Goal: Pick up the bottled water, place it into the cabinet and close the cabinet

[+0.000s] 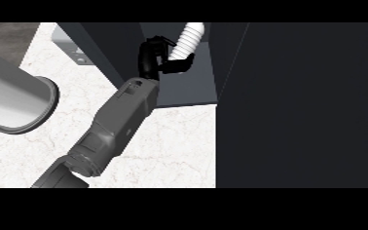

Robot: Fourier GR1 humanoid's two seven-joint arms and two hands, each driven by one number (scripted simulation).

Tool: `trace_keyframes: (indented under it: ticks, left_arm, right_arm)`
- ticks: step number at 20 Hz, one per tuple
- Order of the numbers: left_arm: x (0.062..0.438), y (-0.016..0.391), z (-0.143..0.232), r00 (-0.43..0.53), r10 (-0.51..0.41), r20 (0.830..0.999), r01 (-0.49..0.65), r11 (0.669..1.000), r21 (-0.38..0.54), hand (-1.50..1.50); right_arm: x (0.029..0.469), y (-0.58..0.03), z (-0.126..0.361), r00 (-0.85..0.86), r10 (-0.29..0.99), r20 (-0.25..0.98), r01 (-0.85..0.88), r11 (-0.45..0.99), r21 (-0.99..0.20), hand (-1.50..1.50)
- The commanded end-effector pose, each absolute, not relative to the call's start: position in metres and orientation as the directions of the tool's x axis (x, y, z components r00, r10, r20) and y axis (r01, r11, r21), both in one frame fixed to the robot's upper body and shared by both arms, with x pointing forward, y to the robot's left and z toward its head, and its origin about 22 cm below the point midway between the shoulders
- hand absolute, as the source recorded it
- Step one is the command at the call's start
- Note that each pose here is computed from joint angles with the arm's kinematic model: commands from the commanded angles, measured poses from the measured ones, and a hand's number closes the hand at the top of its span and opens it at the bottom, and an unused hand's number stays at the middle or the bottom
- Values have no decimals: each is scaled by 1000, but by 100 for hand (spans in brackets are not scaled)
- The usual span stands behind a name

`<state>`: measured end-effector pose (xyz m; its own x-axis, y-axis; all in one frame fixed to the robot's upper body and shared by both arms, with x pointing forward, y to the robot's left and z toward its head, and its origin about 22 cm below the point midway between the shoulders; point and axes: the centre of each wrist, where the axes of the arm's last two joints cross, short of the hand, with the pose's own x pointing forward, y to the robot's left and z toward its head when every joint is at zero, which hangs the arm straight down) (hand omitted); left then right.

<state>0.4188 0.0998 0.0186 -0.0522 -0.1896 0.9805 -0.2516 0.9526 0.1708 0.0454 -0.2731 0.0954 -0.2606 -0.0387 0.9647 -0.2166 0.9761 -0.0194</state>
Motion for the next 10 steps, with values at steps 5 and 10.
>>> trace_keyframes:
  ticks: [5,10]
  left_arm:
    - [426,118,18,-79,-342,936,-312,901,303,-150]
    - [430,127,21,-114,-408,906,-338,873,351,-150]
  right_arm:
    - [51,-274,102,-313,-107,944,-238,971,31,-150]
    - [47,-277,109,-307,-86,948,-243,970,9,-150]
